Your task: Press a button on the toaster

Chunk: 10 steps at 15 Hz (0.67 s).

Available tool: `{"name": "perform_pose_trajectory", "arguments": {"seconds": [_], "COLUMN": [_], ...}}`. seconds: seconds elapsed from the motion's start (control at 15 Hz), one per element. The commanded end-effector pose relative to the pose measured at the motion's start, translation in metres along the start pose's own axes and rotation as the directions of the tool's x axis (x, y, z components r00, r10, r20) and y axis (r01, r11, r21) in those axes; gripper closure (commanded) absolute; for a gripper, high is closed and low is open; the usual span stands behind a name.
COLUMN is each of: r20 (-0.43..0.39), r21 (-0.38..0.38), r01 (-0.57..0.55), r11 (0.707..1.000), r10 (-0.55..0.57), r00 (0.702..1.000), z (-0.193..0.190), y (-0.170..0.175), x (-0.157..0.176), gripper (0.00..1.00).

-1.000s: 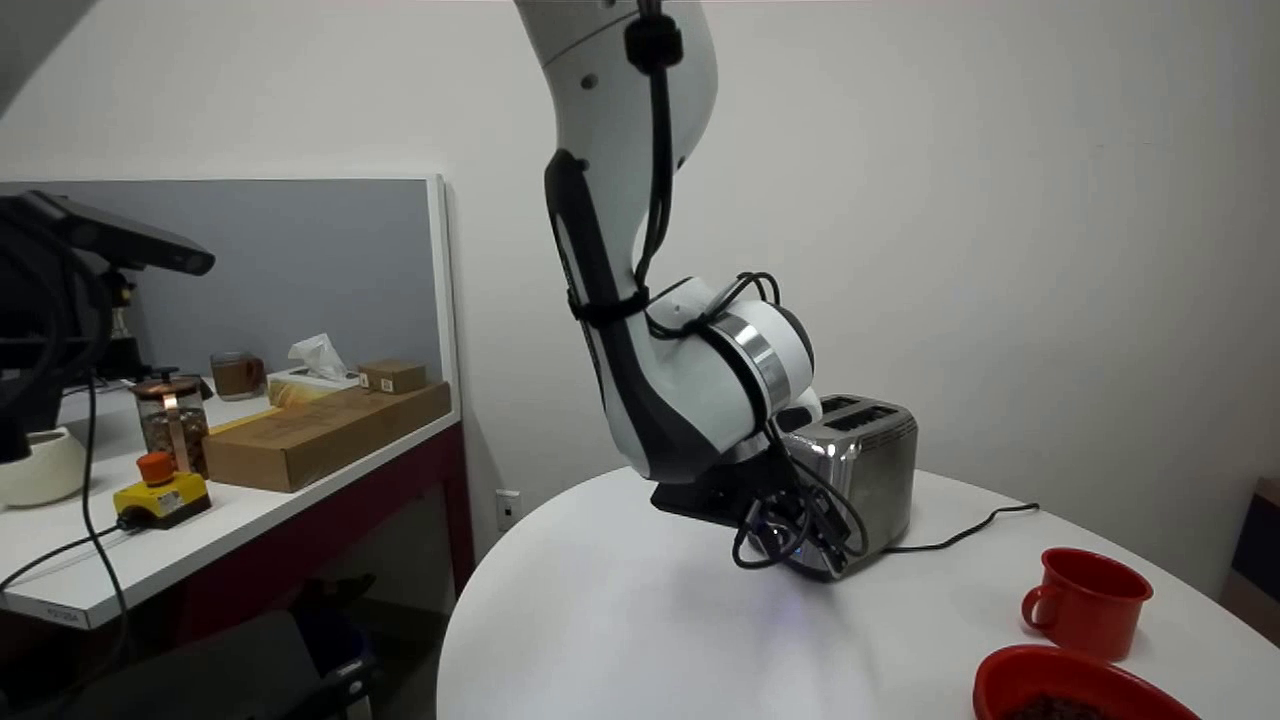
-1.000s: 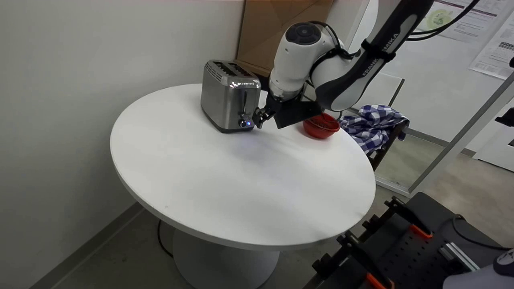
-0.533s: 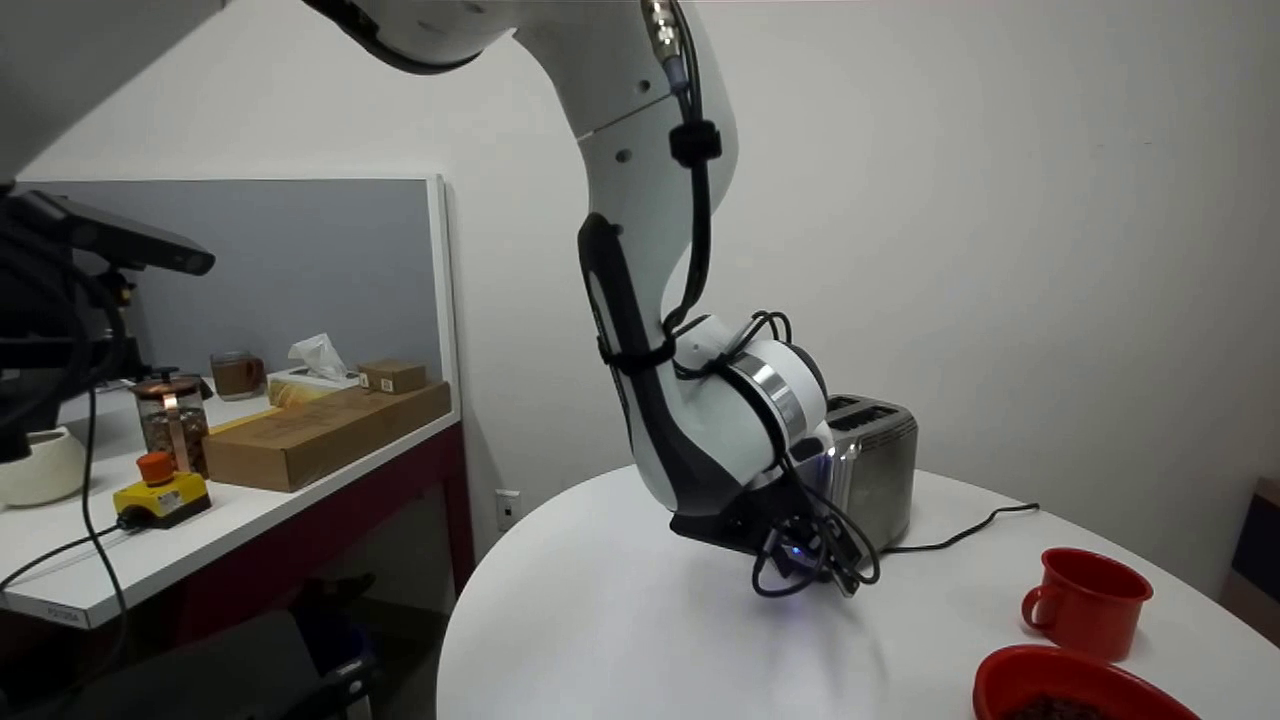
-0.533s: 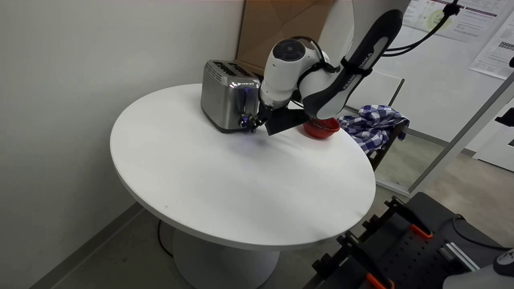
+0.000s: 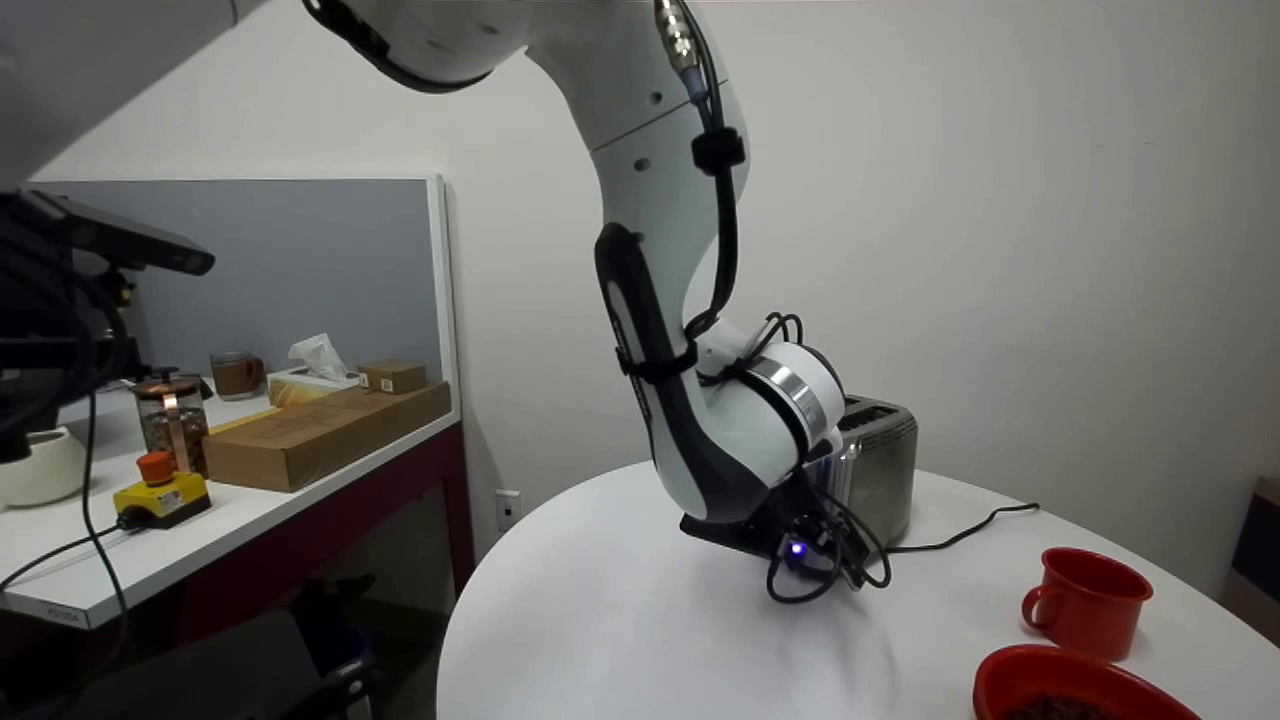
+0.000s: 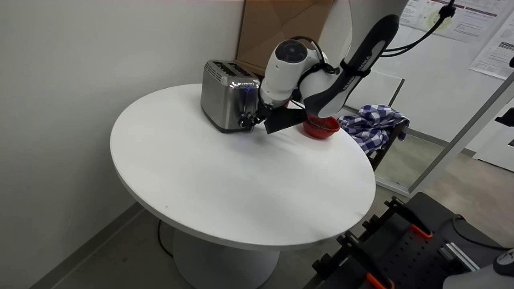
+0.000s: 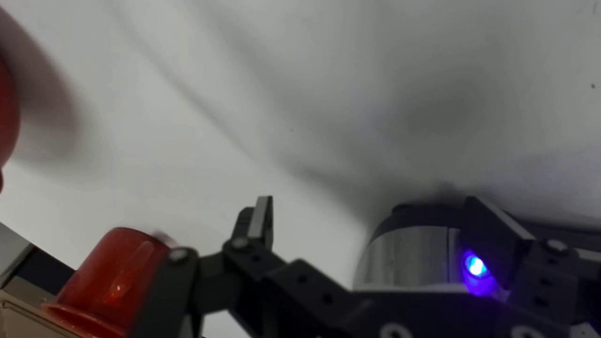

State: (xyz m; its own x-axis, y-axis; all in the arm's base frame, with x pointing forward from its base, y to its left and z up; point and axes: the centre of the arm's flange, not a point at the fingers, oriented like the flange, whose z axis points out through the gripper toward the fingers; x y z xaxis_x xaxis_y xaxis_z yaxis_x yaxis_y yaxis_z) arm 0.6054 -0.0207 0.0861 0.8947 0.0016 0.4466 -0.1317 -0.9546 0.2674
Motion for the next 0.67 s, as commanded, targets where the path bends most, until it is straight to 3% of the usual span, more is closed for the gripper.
{"name": "perform_pose_trajectory", "arguments": {"seconds": [0.0,0.4,0.6], "r20": [-0.054,-0.113,-0.076], "r21": [0.041,0.063,0.068], "r01": [-0.005,0.011,0.016], "r11": [0.999,0.998,0.998], "r10": [0.007,-0.004,-0.010], "r00": [0.998,0.994,0.997], "z": [-0.007,-0.017,-0.019], "y": [0.004,0.007,0.006], "x": [-0.002,-0.003,-0.005], "gripper": [0.00,0.00,0.00]}}
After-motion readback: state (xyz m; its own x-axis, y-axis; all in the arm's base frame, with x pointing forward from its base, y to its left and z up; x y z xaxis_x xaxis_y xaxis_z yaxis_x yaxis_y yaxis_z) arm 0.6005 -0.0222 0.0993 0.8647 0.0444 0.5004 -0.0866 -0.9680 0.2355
